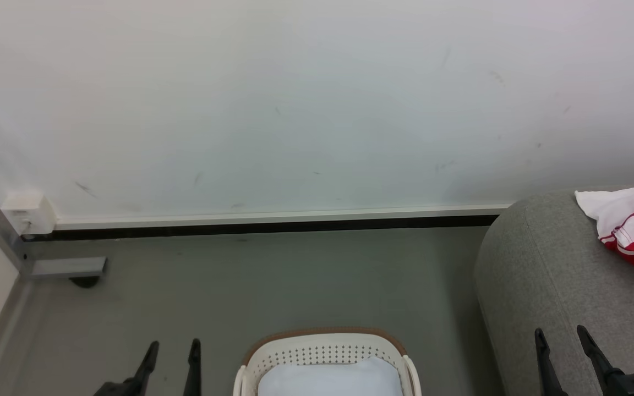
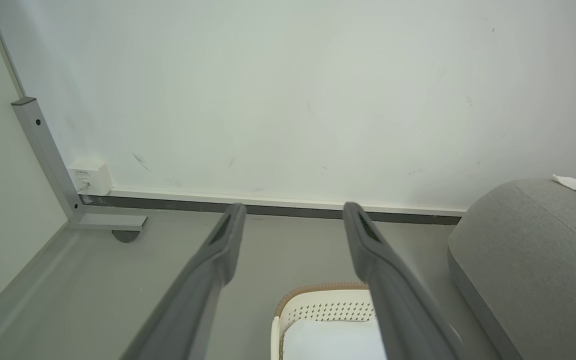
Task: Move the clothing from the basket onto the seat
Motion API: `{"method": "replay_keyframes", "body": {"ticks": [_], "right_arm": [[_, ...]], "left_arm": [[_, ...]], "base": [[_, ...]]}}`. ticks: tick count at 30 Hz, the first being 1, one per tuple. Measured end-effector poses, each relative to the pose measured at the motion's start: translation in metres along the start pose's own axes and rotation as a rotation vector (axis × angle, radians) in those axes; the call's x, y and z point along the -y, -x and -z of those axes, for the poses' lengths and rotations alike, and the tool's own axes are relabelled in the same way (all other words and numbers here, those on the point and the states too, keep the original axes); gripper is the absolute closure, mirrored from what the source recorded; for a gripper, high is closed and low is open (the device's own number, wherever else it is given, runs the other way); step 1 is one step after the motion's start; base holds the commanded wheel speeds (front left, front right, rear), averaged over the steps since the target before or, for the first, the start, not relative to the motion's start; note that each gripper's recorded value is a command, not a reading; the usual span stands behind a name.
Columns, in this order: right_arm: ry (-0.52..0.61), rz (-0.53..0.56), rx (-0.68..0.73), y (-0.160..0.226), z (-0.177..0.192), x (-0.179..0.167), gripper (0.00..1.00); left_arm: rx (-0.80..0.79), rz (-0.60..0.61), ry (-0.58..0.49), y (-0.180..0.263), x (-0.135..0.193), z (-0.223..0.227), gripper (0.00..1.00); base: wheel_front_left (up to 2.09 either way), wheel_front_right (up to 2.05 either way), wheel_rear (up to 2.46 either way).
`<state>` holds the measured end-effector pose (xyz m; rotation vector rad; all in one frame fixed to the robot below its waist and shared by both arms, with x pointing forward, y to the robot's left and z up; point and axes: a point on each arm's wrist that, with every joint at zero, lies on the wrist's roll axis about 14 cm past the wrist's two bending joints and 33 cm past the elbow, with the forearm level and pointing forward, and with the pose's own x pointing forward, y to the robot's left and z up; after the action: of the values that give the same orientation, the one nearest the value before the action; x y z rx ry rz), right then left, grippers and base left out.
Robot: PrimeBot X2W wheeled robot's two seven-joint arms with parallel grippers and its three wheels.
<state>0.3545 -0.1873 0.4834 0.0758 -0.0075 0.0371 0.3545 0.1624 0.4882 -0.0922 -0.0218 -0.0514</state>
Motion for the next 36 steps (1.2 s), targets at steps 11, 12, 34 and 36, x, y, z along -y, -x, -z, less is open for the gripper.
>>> {"method": "replay_keyframes", "body": {"ticks": [11, 12, 34, 36], "right_arm": [[-0.004, 0.008, -0.004, 0.003, 0.002, 0.002, 0.0], [-0.005, 0.009, -0.009, 0.004, 0.003, 0.002, 1.0], [-0.348, 0.104, -0.087, 0.01, 0.024, 0.012, 1.0], [-0.38, 0.11, -0.085, 0.009, 0.023, 0.013, 1.0]], "left_arm": [[-0.005, 0.031, 0.001, -0.002, 0.007, 0.001, 0.0], [-0.011, 0.031, 0.002, -0.001, 0.008, 0.003, 1.0], [-0.114, -0.075, 0.333, 0.003, -0.011, 0.026, 1.0], [-0.116, -0.082, 0.365, 0.003, -0.012, 0.025, 1.0]], "base": [[0.0, 0.0, 0.0], [0.0, 0.0, 0.0], [0.0, 0.0, 0.0], [0.0, 0.0, 0.0]]}}
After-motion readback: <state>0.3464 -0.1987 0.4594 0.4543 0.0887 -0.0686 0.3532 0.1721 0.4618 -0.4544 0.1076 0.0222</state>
